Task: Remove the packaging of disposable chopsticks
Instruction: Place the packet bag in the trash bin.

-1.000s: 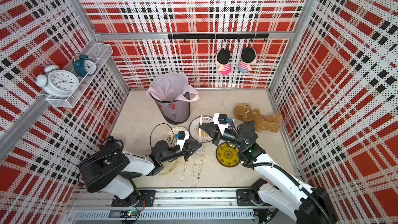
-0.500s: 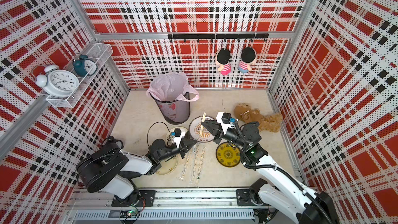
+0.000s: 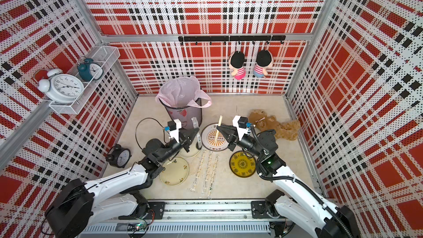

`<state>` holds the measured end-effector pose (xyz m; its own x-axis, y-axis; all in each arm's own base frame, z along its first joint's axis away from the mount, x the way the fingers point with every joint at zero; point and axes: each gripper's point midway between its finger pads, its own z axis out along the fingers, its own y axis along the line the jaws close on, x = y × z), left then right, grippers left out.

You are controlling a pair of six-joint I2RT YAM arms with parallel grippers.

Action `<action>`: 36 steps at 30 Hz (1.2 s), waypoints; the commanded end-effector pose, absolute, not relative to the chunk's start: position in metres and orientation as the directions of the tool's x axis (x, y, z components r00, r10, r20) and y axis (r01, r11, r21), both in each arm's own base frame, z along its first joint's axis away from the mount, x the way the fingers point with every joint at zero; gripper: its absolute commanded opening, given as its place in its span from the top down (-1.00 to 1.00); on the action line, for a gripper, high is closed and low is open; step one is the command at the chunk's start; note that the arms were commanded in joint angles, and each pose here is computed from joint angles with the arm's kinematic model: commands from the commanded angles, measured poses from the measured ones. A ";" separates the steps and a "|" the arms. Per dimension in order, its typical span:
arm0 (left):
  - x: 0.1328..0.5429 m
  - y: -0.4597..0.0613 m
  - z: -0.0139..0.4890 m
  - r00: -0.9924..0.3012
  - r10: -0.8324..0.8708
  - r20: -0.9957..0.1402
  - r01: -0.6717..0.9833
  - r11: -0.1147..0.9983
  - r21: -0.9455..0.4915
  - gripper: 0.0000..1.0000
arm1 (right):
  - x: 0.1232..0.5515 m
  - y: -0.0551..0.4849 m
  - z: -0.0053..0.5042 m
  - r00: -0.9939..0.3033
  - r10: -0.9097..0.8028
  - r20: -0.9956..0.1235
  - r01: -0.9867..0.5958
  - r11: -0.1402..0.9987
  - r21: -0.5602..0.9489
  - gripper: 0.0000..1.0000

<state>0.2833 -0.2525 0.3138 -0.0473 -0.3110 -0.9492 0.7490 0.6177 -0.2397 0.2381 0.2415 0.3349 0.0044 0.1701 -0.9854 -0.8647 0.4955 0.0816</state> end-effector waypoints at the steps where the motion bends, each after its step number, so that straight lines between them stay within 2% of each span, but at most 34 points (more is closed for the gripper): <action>1: 0.313 -0.224 0.339 -0.010 -0.270 -0.963 0.606 0.764 -0.220 1.00 | 0.243 0.229 0.308 -0.076 0.160 -0.984 -0.816 0.557 0.153 1.00; 6: 0.364 -0.195 0.382 0.040 -0.247 -0.968 0.444 0.872 -0.205 0.98 | 0.253 0.213 0.273 -0.167 0.170 -0.971 -0.725 0.646 0.238 1.00; 11: 0.432 -0.175 0.396 -0.001 -0.191 -0.982 0.300 0.936 -0.182 0.99 | 0.258 0.210 0.250 -0.221 0.160 -0.962 -0.689 0.673 0.270 1.00; 15: 0.485 -0.160 0.388 -0.051 -0.141 -0.989 0.185 0.972 -0.148 0.99 | 0.258 0.206 0.244 -0.224 0.151 -0.963 -0.675 0.688 0.265 1.00; 18: 0.525 -0.149 0.363 -0.125 -0.090 -0.988 0.088 0.991 -0.101 0.99 | 0.257 0.202 0.244 -0.220 0.146 -0.965 -0.667 0.699 0.258 1.00; 21: 0.555 -0.149 0.329 -0.219 -0.061 -0.974 0.061 0.995 -0.076 0.97 | 0.256 0.199 0.244 -0.213 0.148 -0.966 -0.660 0.707 0.253 1.00; 24: 0.565 -0.154 0.303 -0.292 -0.054 -0.955 0.054 0.996 -0.072 0.95 | 0.256 0.196 0.241 -0.211 0.143 -0.967 -0.650 0.718 0.248 1.00; 30: 0.570 -0.150 0.265 -0.442 -0.031 -0.896 -0.017 1.000 -0.026 0.77 | 0.257 0.192 0.236 -0.216 0.135 -0.967 -0.633 0.735 0.244 1.00; 34: 0.561 -0.156 0.283 -0.396 -0.025 -0.918 -0.024 1.000 -0.017 0.71 | 0.257 0.190 0.237 -0.210 0.138 -0.968 -0.627 0.740 0.242 1.00; 35: 0.559 -0.157 0.290 -0.385 -0.025 -0.923 -0.020 1.000 -0.019 0.64 | 0.257 0.190 0.237 -0.211 0.136 -0.968 -0.627 0.741 0.241 1.00; 36: 0.557 -0.158 0.297 -0.375 -0.025 -0.927 -0.018 1.000 -0.020 0.47 | 0.258 0.190 0.236 -0.213 0.135 -0.968 -0.626 0.742 0.241 1.00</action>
<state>0.5690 -0.1564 0.2661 -0.4159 -0.0182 -0.9092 -0.0045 0.9998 -0.0180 0.2566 0.1955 0.2399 -0.2182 0.1434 -0.9653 -0.6417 0.7241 0.2526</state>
